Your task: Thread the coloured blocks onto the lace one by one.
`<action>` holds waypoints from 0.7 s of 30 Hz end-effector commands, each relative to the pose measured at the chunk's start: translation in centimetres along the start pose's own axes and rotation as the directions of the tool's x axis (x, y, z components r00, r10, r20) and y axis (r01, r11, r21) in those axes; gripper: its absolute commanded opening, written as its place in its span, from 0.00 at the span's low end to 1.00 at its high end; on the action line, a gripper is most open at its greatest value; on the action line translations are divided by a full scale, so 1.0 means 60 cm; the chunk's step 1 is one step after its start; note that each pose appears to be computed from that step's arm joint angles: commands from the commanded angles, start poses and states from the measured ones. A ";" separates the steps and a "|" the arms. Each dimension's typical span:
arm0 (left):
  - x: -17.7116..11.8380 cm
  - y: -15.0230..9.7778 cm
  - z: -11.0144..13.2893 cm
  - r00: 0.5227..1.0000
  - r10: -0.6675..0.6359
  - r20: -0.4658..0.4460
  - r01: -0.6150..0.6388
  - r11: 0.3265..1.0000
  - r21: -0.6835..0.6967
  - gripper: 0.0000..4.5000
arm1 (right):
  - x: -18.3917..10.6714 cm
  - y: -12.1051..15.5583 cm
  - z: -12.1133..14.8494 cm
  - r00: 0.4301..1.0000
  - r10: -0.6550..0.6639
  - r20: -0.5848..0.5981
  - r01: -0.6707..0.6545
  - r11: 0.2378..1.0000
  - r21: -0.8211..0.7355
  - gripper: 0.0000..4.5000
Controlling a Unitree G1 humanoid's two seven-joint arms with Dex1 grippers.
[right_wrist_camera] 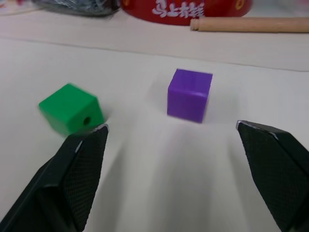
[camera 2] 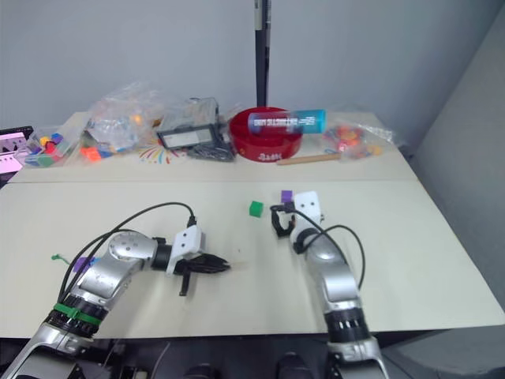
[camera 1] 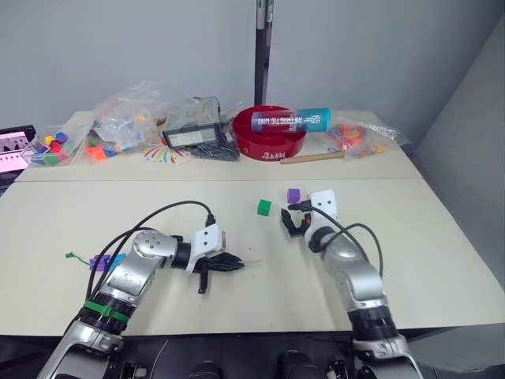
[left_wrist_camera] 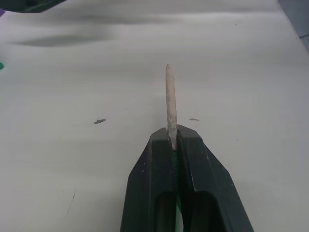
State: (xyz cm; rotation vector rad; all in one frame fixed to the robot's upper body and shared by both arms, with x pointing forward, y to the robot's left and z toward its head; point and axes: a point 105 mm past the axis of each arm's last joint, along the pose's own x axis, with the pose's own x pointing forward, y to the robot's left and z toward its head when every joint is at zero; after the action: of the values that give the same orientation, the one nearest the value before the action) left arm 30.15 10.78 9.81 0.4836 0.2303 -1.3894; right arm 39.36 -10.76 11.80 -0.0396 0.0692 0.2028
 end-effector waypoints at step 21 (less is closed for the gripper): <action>-0.019 0.007 0.011 0.999 0.043 -0.004 -0.043 0.999 0.034 0.00 | 0.099 -0.015 0.006 0.983 -0.174 0.055 0.172 0.984 0.036 0.29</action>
State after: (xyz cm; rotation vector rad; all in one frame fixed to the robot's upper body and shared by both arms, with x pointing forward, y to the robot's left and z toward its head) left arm 30.27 11.46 10.09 0.4993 0.2358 -1.3598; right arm 45.21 -10.01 10.41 -0.0366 0.0663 0.0375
